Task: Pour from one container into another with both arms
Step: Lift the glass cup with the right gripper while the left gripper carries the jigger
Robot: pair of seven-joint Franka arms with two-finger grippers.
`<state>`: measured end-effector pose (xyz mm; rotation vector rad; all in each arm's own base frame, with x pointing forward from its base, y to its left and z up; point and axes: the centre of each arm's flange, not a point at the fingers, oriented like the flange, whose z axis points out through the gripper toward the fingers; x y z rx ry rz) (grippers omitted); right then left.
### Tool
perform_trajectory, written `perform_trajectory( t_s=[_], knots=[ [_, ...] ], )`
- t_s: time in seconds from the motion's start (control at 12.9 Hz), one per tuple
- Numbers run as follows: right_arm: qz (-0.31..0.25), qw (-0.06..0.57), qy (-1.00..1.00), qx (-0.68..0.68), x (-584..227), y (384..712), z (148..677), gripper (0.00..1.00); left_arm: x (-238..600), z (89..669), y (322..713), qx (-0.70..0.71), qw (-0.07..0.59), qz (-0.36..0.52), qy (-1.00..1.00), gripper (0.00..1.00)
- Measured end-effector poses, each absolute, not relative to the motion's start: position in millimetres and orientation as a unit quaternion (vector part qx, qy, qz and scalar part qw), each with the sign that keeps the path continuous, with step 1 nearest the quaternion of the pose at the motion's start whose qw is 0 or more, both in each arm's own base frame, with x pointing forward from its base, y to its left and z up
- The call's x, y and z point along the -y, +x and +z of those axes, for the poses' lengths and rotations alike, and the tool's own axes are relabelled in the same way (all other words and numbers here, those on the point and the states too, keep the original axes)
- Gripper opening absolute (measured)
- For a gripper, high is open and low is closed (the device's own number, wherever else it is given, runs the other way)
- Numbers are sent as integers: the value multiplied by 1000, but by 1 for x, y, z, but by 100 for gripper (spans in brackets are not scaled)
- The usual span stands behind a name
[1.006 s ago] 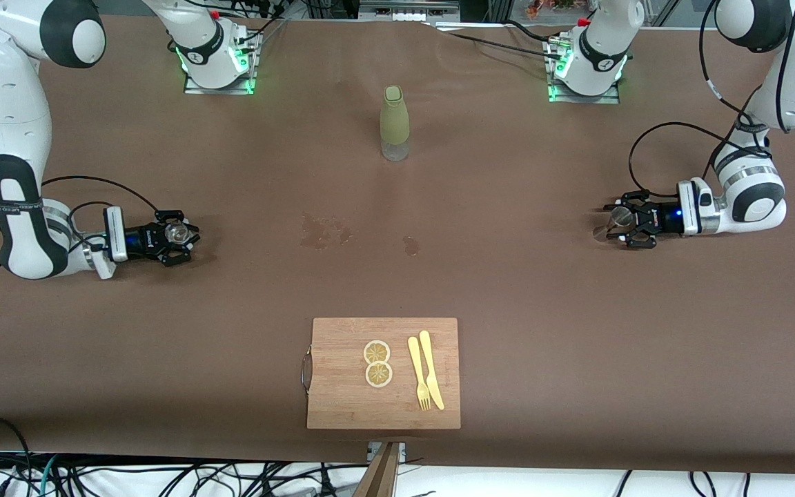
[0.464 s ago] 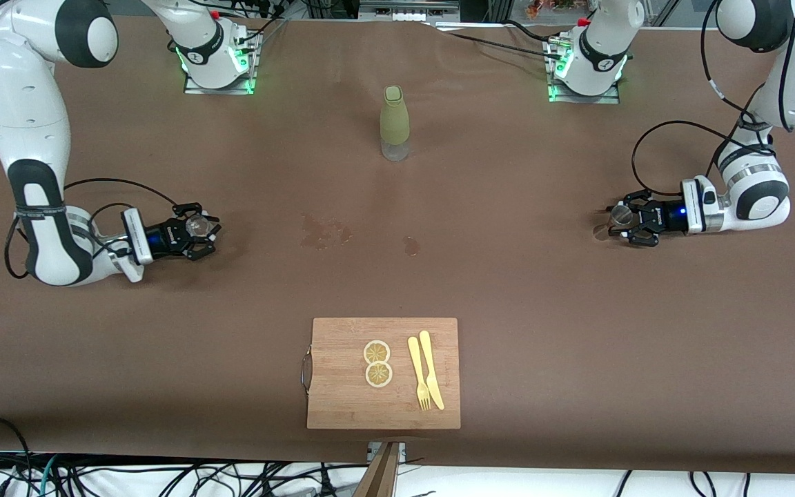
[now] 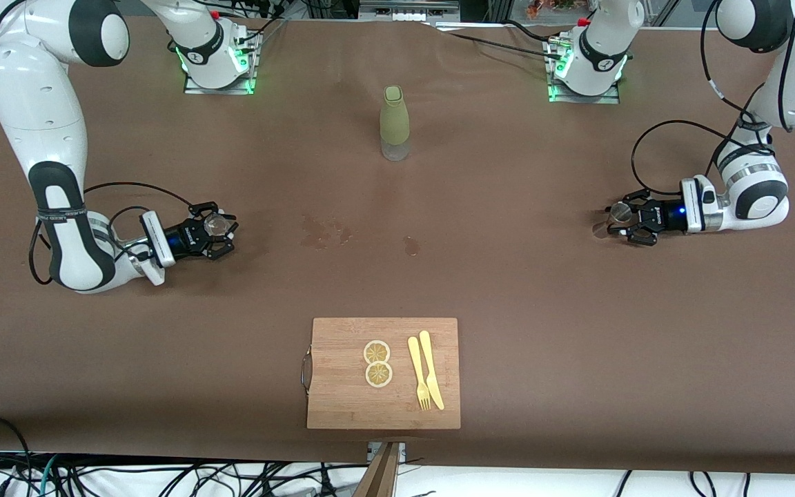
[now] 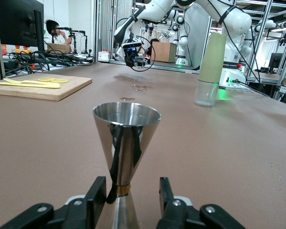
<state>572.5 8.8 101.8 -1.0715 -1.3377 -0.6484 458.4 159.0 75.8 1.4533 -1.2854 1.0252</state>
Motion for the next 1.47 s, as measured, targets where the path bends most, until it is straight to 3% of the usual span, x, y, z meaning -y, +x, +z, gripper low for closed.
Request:
perform_trajectory(
  t_s=[0.08, 0.23, 0.77, 0.85, 1.47],
  knots=[
    [-274, 614, -465, 576, -16, 574, 103, 19, -158, 74, 458, 521, 457, 415, 589, 50],
    [-257, 627, -462, 572, -36, 577, 109, 19, -156, 72, 457, 521, 459, 414, 589, 37],
    [-225, 635, -452, 584, -84, 599, 135, 19, -153, 72, 458, 523, 461, 413, 586, 34],
    [-224, 632, -451, 588, -89, 600, 136, 19, -152, 74, 459, 521, 463, 417, 583, 25],
    [-222, 613, -461, 602, -108, 613, 161, 19, -146, 75, 463, 514, 466, 427, 580, 22]
  ],
)
